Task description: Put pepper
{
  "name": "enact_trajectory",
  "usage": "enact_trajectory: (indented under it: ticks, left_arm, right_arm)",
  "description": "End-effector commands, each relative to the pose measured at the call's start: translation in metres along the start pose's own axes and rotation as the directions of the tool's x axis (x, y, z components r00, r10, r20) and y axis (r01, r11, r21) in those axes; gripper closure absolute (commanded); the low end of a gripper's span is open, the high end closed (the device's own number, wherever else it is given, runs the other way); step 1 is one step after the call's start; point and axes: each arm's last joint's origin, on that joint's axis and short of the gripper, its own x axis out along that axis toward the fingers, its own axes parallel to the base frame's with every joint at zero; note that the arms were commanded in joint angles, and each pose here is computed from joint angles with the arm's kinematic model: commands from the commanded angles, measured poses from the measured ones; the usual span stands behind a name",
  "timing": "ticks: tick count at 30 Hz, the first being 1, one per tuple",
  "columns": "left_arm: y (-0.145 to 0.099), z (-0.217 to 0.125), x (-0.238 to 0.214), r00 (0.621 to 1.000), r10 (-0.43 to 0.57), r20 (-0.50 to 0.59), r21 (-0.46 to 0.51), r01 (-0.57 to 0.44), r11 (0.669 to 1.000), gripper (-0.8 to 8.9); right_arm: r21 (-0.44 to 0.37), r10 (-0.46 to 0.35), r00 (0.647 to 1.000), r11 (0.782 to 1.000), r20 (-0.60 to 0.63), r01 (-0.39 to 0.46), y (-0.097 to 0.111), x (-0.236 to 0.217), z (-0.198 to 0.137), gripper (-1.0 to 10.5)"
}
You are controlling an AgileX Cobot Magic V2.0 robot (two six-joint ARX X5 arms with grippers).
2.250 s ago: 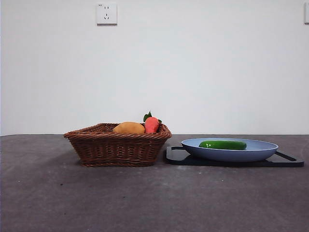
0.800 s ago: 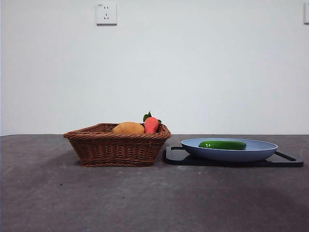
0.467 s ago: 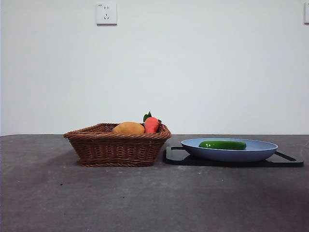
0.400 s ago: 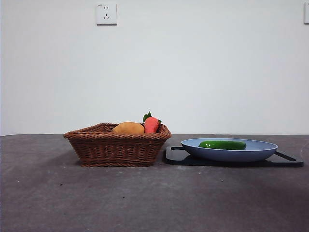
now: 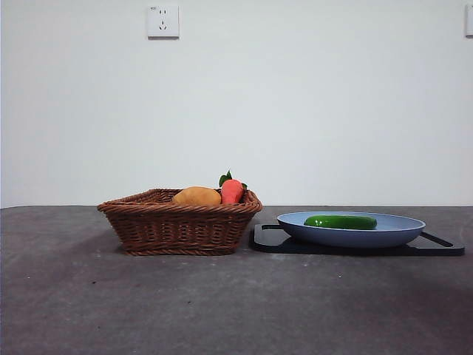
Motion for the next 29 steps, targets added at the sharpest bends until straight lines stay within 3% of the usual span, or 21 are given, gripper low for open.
enact_trajectory:
  ticks: [1,29]
  left_arm:
    - [0.0004,-0.0024,0.0008,1.000,0.006,0.002,-0.005,-0.006,1.000,8.06]
    - [0.0005,-0.0023,0.0008,1.000,0.007,0.003,-0.005,-0.007,1.000,8.06]
  right_arm:
    - [0.004,-0.005,1.000,1.000,-0.005,0.005,-0.0005,0.0011,-0.0036,9.4]
    - [0.009,-0.002,1.000,1.000,-0.011,0.002,-0.0004,0.0015,-0.0039,9.4]
